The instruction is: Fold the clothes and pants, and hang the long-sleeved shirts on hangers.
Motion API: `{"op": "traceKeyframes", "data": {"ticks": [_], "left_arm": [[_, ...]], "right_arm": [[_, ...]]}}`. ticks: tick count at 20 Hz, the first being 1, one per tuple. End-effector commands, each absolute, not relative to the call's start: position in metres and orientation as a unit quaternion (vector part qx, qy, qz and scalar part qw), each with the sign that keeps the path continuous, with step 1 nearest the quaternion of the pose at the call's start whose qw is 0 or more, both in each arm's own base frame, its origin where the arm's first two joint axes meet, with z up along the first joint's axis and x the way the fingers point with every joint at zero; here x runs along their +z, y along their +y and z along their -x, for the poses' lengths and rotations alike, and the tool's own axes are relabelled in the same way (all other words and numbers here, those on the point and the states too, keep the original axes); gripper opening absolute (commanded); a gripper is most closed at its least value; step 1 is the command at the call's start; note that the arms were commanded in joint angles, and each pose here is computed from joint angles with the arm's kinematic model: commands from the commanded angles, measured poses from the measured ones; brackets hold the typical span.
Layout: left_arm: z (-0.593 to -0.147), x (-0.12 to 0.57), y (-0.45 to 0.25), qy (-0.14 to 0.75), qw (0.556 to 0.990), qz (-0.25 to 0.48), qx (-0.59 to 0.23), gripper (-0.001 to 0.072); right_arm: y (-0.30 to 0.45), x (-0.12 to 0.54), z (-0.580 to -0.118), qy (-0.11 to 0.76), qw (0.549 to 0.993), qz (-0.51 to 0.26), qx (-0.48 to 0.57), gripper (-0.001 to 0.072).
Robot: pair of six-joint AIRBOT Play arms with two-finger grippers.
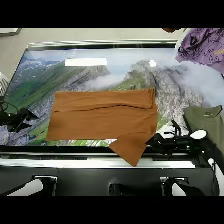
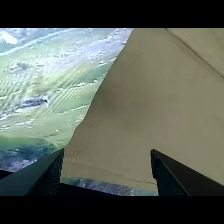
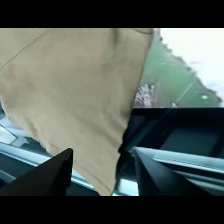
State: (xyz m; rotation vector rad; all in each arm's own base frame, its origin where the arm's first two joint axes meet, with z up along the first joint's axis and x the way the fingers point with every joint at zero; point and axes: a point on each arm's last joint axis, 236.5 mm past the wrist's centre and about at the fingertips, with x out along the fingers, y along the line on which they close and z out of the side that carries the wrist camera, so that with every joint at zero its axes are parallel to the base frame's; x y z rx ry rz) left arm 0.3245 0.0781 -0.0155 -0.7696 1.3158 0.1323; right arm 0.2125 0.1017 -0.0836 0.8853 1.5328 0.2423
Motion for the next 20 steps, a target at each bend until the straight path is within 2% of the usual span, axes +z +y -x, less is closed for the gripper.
{"op": "traceKeyframes", "data": {"ticks": [1, 9, 13, 14, 15, 16, 17, 20], "left_arm": [[-0.328, -0.016, 0.076, 0.591, 0.726, 0.345, 0.058, 0.0603], [-0.328, -0.016, 0.075, 0.592, 0.725, 0.346, 0.058, 0.0603], [-0.327, -0.016, 0.075, 0.592, 0.725, 0.346, 0.058, 0.0603], [-0.328, -0.016, 0.076, 0.592, 0.727, 0.343, 0.056, 0.0603], [-0.328, -0.016, 0.077, 0.592, 0.729, 0.34, 0.054, 0.0603], [-0.327, -0.017, 0.078, 0.592, 0.729, 0.34, 0.054, 0.0603], [-0.325, -0.018, 0.079, 0.594, 0.73, 0.335, 0.049, 0.0603], [-0.303, -0.038, 0.08, 0.609, 0.715, 0.342, 0.04, 0.0602]], "right_arm": [[0.103, -0.092, -0.216, 0.653, 0.636, -0.399, 0.097, 0.0456], [0.12, -0.11, -0.218, 0.665, 0.586, -0.449, 0.113, 0.0452], [0.122, -0.113, -0.213, 0.675, 0.572, -0.452, 0.115, 0.0399], [0.122, -0.113, -0.213, 0.675, 0.571, -0.452, 0.116, 0.0361], [0.123, -0.112, -0.212, 0.675, 0.572, -0.45, 0.12, 0.0261], [0.125, -0.111, -0.21, 0.676, 0.572, -0.446, 0.13, 0.01], [0.126, -0.109, -0.209, 0.677, 0.572, -0.442, 0.139, 0.0025], [0.13, -0.105, -0.204, 0.682, 0.562, -0.443, 0.149, 0.0025]]}}
